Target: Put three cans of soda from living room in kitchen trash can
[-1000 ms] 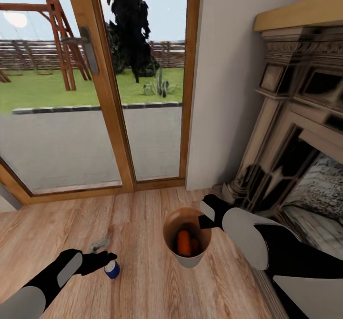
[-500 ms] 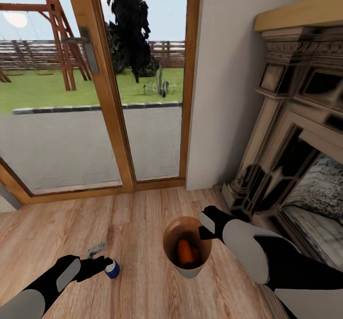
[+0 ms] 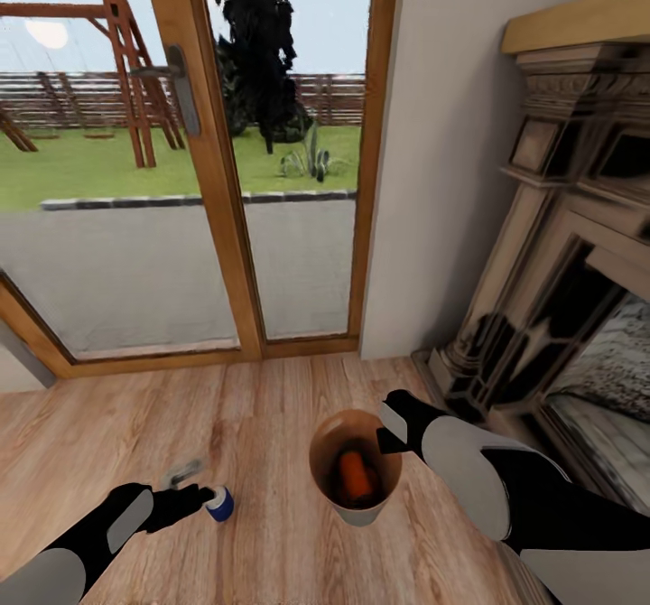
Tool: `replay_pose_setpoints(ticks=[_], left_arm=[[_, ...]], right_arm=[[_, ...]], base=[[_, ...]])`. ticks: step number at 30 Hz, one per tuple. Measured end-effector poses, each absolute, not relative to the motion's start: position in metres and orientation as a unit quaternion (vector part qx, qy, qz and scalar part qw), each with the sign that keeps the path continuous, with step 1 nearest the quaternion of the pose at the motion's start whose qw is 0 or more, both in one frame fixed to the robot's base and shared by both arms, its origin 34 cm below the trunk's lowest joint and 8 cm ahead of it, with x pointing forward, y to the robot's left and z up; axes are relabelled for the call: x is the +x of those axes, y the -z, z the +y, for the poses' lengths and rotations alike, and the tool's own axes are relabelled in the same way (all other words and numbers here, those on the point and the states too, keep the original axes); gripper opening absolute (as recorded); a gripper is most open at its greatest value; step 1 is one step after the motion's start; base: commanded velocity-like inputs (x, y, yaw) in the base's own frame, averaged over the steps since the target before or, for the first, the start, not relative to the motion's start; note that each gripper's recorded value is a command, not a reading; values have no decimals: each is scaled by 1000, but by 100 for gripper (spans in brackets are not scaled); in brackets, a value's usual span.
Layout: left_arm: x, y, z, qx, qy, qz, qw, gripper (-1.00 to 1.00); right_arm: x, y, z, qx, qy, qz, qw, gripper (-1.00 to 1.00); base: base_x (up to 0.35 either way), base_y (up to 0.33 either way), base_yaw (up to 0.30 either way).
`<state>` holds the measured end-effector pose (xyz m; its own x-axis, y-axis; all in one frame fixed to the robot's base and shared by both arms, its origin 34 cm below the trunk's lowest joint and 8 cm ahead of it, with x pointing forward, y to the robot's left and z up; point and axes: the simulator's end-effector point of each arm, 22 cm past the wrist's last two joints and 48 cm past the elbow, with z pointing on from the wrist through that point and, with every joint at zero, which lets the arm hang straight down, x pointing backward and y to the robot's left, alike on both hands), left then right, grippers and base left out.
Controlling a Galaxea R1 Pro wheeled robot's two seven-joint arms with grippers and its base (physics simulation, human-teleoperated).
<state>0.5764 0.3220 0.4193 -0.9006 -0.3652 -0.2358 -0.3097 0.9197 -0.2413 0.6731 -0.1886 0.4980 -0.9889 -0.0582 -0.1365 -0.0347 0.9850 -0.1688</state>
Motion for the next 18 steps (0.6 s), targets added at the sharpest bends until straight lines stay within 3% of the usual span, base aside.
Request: replay_pose_setpoints(ticks=[18], left_arm=[[580,-419,322,-173,99,969,149,100]], right_arm=[[672,-495,-190,-27,87,994,68,-100]], base=[[0,0,53]])
